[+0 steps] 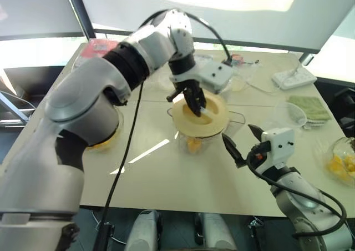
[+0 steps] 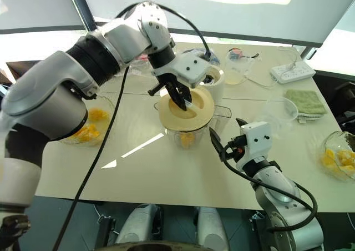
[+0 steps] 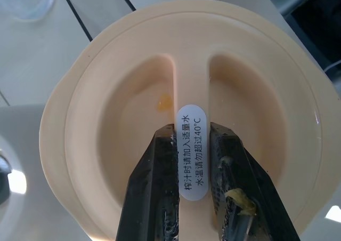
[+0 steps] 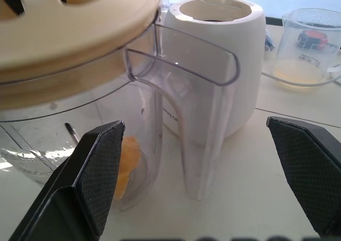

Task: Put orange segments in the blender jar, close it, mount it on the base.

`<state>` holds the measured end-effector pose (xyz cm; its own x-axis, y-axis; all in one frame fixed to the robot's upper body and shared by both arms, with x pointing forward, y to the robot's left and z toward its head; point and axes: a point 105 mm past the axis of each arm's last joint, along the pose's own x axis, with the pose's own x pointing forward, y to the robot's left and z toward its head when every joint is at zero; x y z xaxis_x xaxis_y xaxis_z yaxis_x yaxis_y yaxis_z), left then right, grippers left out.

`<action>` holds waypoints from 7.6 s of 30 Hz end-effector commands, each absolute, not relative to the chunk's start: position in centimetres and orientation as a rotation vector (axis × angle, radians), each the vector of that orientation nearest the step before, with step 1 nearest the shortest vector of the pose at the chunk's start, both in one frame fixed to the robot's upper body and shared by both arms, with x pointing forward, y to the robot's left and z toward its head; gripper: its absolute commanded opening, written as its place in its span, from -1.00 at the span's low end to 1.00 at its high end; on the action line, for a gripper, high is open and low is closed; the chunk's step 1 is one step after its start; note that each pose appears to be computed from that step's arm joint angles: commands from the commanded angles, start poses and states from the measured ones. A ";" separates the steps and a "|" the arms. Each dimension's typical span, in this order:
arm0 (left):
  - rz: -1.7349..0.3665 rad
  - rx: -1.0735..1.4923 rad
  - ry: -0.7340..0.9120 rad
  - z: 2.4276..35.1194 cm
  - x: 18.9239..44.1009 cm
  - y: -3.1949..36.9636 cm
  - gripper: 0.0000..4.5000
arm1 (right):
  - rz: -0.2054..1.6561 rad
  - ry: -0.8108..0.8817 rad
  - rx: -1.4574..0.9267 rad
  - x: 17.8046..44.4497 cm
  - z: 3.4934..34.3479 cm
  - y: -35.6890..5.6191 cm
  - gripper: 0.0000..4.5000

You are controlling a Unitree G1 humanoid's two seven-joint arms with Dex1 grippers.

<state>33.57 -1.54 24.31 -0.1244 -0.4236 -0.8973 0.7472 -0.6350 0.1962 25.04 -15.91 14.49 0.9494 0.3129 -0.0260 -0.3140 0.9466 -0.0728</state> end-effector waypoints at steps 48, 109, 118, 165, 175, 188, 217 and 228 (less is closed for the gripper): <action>-1.736 0.972 0.661 21.0 32.9 -2.1 -0.90 | 0.216 -0.009 -0.195 30.9 12.5 -16.6 -0.55; -1.276 0.437 0.189 34.9 34.5 -0.7 0.87 | 0.215 0.011 -0.201 30.9 11.9 -18.3 -0.55; -0.836 0.313 -0.157 34.2 39.0 7.0 0.87 | 0.214 -0.039 -0.116 29.7 15.3 -18.9 -0.55; -0.870 0.333 0.054 15.8 29.9 10.2 0.87 | 0.264 -0.092 -0.052 42.0 31.7 -23.8 -0.55; -0.893 0.326 0.018 18.9 29.7 8.6 0.87 | 0.251 -0.058 -0.044 41.7 30.2 -24.1 -0.55; -0.875 0.325 0.042 19.1 29.5 8.1 0.87 | 0.176 0.050 -0.091 42.8 27.7 -24.1 -0.55; -0.890 0.314 0.050 17.1 29.7 8.2 0.87 | 0.118 0.117 -0.048 41.8 24.4 -22.7 -0.55; -0.873 0.295 0.016 16.4 30.2 8.7 0.89 | 0.111 0.090 -0.087 41.5 24.4 -22.8 0.50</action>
<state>30.26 8.69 15.63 0.6410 -0.7488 -0.1685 0.7652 0.6064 0.2163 41.64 -22.52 21.90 0.9777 0.1209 -0.1719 -0.1326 0.9894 -0.0584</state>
